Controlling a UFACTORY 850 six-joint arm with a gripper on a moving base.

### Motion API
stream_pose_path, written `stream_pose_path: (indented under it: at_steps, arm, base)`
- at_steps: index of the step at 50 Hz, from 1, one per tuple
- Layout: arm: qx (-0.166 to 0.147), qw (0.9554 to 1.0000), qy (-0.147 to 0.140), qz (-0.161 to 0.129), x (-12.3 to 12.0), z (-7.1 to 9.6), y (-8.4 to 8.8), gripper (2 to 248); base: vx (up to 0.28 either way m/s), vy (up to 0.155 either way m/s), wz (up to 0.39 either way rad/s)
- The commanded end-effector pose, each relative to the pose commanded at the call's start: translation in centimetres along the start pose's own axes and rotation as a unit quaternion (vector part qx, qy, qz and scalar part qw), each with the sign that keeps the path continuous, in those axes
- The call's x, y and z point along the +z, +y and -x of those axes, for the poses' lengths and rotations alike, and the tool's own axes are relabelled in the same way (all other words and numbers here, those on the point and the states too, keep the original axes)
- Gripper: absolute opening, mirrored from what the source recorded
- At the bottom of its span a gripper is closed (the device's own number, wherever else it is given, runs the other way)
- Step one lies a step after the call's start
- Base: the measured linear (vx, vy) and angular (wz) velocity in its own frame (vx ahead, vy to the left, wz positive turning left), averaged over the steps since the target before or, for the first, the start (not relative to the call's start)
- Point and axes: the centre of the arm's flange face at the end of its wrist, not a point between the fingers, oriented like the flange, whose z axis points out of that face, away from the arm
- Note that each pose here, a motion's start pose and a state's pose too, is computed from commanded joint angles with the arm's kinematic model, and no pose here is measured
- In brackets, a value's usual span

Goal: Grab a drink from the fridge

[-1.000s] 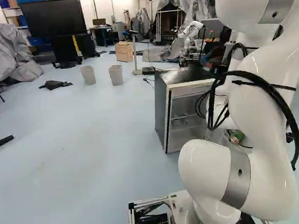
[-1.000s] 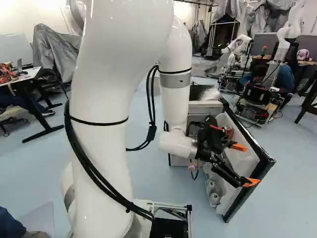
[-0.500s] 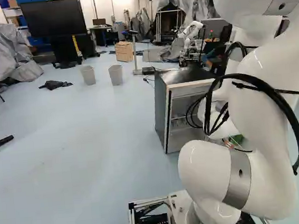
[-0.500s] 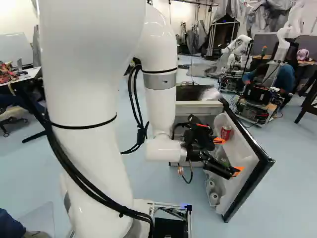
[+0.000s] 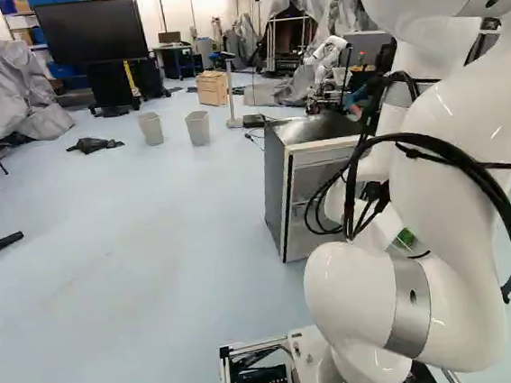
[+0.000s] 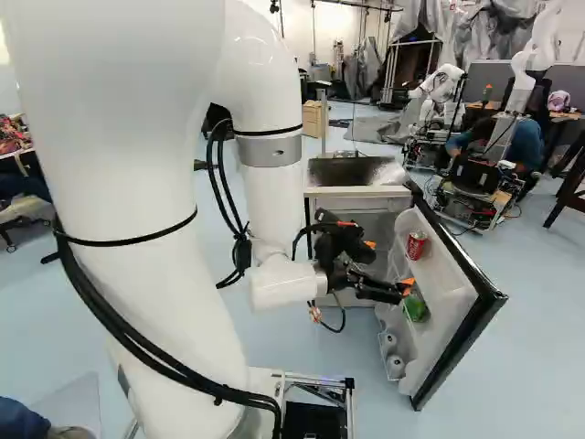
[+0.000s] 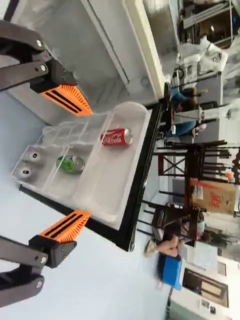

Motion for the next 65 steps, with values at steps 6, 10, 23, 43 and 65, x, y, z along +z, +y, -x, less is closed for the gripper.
stream_pose_path:
  at_steps: [6, 10, 23, 43, 65]
  arm:
    - [-0.007, 0.9994, 0.0, -0.033, 0.1, 0.0, -0.7, 247]
    - [-0.011, 0.9985, 0.001, -0.054, 0.1, 0.0, -1.2, 247]
    - [-0.024, 0.9924, 0.001, -0.12, 0.2, 0.0, -2.5, 247]
    - [-0.044, 0.975, 0.002, -0.218, 0.0, 0.0, -4.1, 247]
    - [-0.062, 0.9481, 0.009, -0.312, 1.8, -0.3, -6.1, 247]
  base:
    - [0.0, 0.0, 0.0]
    - [0.0, 0.0, 0.0]
    - [0.0, 0.0, 0.0]
    - [0.0, 0.0, 0.0]
    - [0.0, 0.0, 0.0]
